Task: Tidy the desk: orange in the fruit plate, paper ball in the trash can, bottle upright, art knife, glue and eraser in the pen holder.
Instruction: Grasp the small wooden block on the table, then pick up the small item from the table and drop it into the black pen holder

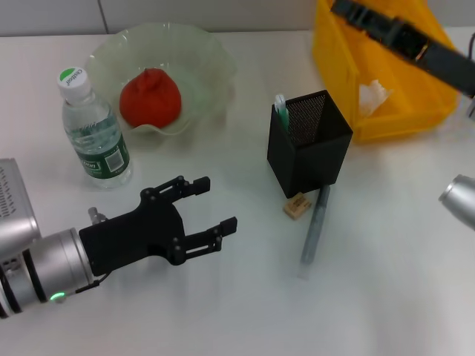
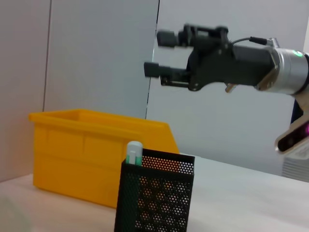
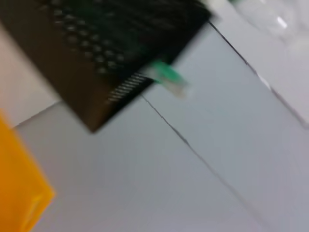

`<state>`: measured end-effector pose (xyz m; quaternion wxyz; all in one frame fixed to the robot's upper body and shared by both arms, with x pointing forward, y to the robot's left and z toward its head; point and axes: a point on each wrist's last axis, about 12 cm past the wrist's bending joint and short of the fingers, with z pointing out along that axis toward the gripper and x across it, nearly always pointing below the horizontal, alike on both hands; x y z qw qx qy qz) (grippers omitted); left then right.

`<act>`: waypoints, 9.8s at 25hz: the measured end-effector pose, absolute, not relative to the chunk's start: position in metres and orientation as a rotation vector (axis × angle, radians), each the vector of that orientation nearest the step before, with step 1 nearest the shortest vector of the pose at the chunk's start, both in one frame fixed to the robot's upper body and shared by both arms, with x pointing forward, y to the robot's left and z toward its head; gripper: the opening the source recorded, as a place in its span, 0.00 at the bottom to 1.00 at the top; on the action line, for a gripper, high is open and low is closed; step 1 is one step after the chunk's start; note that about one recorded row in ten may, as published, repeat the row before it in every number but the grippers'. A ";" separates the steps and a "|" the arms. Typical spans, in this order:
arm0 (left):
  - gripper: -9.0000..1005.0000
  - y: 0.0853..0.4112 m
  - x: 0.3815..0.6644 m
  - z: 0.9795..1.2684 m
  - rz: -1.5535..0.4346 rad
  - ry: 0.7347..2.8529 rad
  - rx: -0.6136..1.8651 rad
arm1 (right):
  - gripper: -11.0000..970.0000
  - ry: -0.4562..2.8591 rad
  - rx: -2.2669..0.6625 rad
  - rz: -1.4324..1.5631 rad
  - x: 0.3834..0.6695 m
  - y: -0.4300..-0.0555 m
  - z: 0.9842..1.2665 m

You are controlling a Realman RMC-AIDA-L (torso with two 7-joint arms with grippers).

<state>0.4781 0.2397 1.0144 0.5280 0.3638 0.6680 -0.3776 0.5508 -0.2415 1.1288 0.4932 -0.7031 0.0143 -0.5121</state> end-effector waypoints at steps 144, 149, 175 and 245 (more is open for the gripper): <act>0.80 0.242 0.480 1.025 -0.983 1.567 0.907 | 0.64 2.405 -1.440 0.512 0.603 -0.150 1.113; 0.80 0.242 0.480 1.025 -0.983 1.566 0.908 | 0.64 2.396 -1.469 0.497 0.601 -0.147 1.111; 0.80 0.242 0.478 1.025 -0.993 1.559 0.906 | 0.48 2.359 -1.532 0.445 0.600 -0.137 1.108; 0.80 0.230 0.474 1.024 -1.034 1.540 1.018 | 0.46 2.207 -1.368 0.422 0.618 -0.177 1.212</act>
